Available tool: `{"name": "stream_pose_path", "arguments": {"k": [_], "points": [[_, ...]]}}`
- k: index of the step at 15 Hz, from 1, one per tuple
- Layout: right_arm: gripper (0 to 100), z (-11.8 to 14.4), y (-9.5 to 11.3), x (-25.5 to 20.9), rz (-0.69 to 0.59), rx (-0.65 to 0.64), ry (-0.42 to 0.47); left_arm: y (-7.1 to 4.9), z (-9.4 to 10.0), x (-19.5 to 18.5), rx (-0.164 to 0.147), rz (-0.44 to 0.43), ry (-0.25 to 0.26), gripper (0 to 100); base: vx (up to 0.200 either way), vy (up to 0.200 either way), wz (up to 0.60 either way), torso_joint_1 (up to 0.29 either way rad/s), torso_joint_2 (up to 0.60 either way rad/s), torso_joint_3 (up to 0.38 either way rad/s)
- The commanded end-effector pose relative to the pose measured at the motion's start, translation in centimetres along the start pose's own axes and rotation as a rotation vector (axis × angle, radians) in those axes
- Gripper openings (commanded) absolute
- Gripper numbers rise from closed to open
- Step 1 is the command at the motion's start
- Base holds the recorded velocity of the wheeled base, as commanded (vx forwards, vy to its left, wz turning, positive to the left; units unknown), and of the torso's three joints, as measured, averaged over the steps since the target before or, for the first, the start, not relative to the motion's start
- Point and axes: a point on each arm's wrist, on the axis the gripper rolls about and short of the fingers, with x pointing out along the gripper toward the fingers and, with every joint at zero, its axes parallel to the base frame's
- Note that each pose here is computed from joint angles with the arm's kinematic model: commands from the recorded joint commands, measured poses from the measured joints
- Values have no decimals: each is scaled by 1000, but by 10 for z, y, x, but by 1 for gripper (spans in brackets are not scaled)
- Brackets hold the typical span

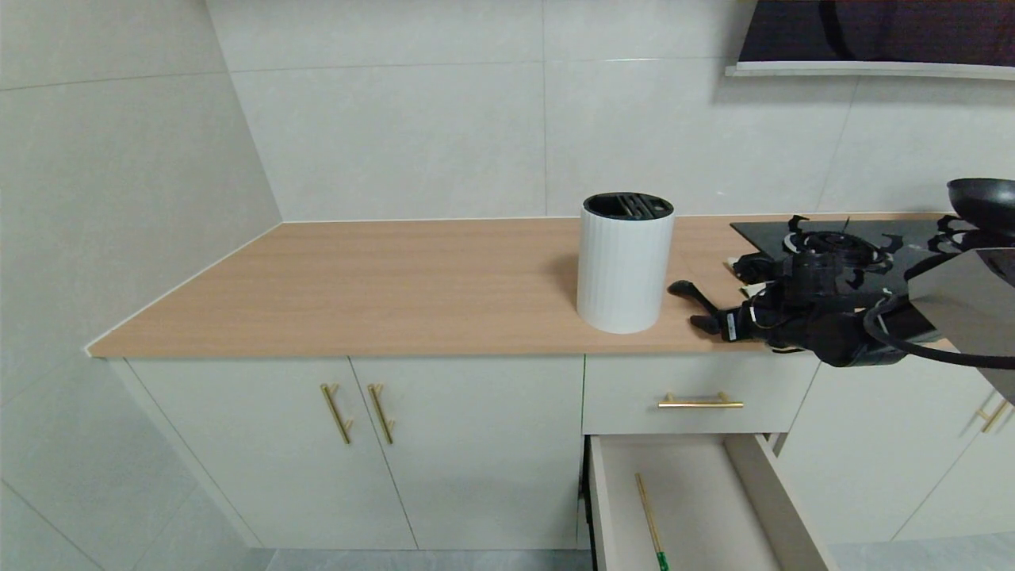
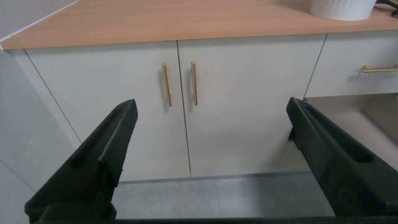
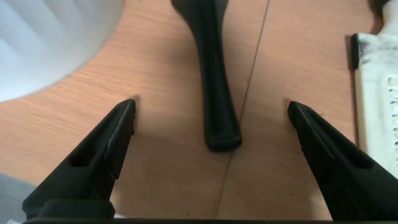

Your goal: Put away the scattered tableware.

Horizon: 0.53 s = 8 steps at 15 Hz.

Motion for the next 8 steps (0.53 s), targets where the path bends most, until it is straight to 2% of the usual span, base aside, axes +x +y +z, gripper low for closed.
{"name": "stream_pose_path", "arguments": {"k": [1, 2, 8], "points": [[100, -2, 0, 1, -1, 0, 4, 0, 0, 0, 0, 0, 1, 100, 0, 0, 0, 0, 0, 0], [0, -2, 0, 1, -2, 0, 4, 0, 0, 0, 0, 0, -1, 100, 0, 0, 0, 0, 0, 0], [0, -1, 0, 1, -2, 2, 4, 0, 0, 0, 0, 0, -1, 100, 0, 0, 0, 0, 0, 0]]}}
